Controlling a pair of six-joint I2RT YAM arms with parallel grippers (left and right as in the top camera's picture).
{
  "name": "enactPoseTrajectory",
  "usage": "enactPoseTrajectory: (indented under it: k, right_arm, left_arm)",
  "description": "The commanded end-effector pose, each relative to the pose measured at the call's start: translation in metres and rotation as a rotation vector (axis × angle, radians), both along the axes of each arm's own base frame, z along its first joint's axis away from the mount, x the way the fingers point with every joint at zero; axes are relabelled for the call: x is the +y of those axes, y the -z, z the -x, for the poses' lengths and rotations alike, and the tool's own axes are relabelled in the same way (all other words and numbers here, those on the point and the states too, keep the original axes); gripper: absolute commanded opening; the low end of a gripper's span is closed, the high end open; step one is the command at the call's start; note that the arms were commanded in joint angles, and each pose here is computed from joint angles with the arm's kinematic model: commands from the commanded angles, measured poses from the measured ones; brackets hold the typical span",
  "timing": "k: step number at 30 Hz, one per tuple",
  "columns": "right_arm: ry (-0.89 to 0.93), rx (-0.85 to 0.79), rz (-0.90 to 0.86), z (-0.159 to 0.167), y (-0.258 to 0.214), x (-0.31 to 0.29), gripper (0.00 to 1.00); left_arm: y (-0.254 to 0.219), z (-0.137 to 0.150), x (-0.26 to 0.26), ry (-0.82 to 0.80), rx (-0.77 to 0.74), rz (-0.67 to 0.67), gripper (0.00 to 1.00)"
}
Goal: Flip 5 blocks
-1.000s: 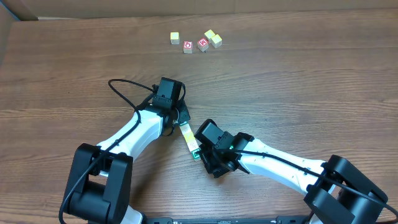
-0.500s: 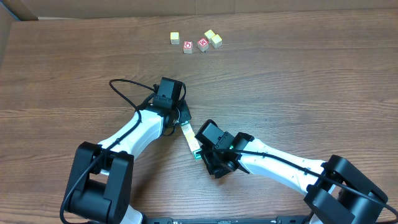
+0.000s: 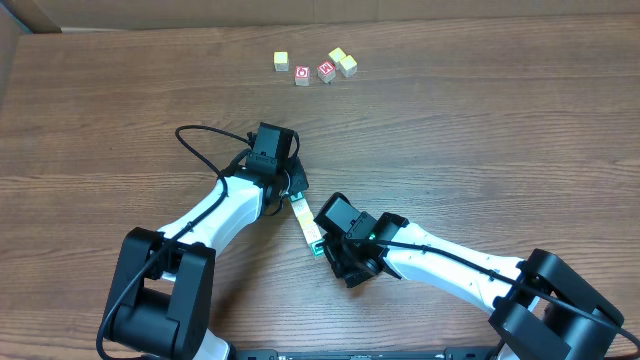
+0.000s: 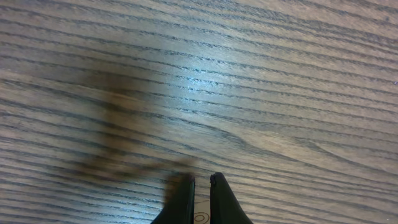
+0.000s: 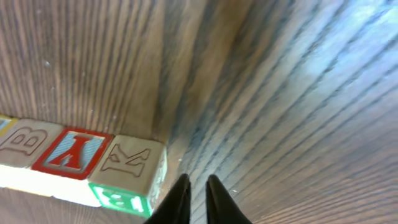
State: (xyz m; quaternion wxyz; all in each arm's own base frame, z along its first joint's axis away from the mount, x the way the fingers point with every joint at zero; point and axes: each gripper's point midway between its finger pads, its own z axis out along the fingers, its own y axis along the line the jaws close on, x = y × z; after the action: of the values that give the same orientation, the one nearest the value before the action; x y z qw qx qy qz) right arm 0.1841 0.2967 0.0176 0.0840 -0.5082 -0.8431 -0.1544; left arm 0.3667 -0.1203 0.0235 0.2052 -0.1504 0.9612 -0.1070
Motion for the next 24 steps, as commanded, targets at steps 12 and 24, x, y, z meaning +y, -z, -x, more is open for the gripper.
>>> enactPoseTrajectory:
  k: [12,24]
  right_arm:
    - [-0.022,-0.107,0.019,-0.004,-0.004,0.011,0.04]
    - [-0.056,-0.175,0.013,-0.004,0.007,0.030,0.04]
  left_arm:
    - [0.009,0.006,0.000,0.005,0.023,-0.022,0.04]
    - [0.010,0.008,0.000,0.005,0.033,-0.025,0.04]
